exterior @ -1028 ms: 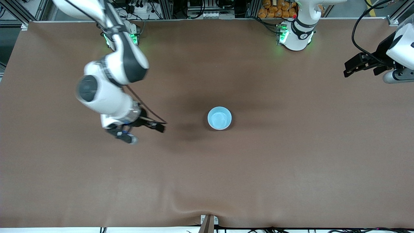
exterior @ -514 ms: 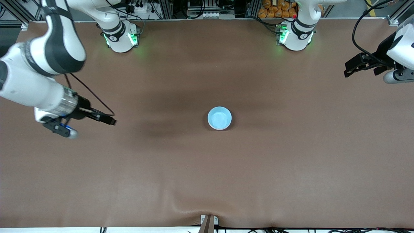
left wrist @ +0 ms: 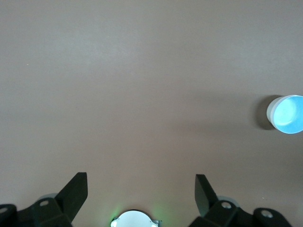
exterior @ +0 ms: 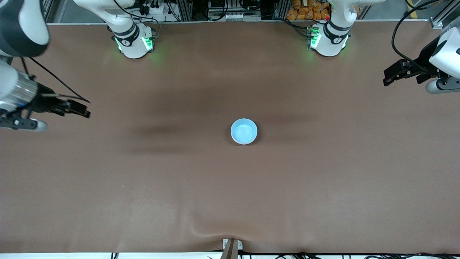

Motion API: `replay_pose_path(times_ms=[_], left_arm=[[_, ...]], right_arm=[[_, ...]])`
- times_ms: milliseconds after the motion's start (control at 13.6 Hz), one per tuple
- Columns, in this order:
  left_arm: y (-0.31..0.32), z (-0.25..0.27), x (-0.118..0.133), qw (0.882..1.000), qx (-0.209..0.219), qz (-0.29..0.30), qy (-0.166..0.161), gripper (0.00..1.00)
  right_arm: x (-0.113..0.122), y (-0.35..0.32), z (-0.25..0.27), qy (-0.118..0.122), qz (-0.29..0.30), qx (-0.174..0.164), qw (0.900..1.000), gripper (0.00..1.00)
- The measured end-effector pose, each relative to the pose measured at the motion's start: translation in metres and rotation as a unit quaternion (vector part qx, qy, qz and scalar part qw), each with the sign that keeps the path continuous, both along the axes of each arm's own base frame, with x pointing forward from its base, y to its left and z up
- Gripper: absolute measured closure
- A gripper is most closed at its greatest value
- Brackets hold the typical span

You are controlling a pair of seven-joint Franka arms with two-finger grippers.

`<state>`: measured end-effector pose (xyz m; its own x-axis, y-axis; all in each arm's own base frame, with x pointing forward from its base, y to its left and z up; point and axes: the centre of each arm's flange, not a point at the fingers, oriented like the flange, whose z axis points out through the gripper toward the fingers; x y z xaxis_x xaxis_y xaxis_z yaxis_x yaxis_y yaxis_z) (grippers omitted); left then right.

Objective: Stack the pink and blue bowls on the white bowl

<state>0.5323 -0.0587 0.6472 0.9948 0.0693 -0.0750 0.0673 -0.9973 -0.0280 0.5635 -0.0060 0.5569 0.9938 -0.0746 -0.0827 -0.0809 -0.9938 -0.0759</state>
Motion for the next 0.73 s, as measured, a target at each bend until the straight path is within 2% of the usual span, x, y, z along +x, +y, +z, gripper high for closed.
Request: replay_pose_path(times_ms=[367,514,734], left_arm=[[-0.001,0.000,0.000,1.000,0.000,-0.001,0.000,0.00],[-0.001,0.001,-0.001,1.000,0.000,-0.001,-0.001,0.00],[-0.001,0.006,-0.006,1.000,0.000,-0.001,-0.003,0.00]], right_arm=[[-0.015,-0.022,0.074,-0.007,0.047,-0.039,0.998,0.00],[-0.019,-0.023,0.083,-0.002,0.048,-0.040,0.998,0.00],[-0.020,-0.022,0.086,0.000,0.017,-0.042,0.999,0.00]])
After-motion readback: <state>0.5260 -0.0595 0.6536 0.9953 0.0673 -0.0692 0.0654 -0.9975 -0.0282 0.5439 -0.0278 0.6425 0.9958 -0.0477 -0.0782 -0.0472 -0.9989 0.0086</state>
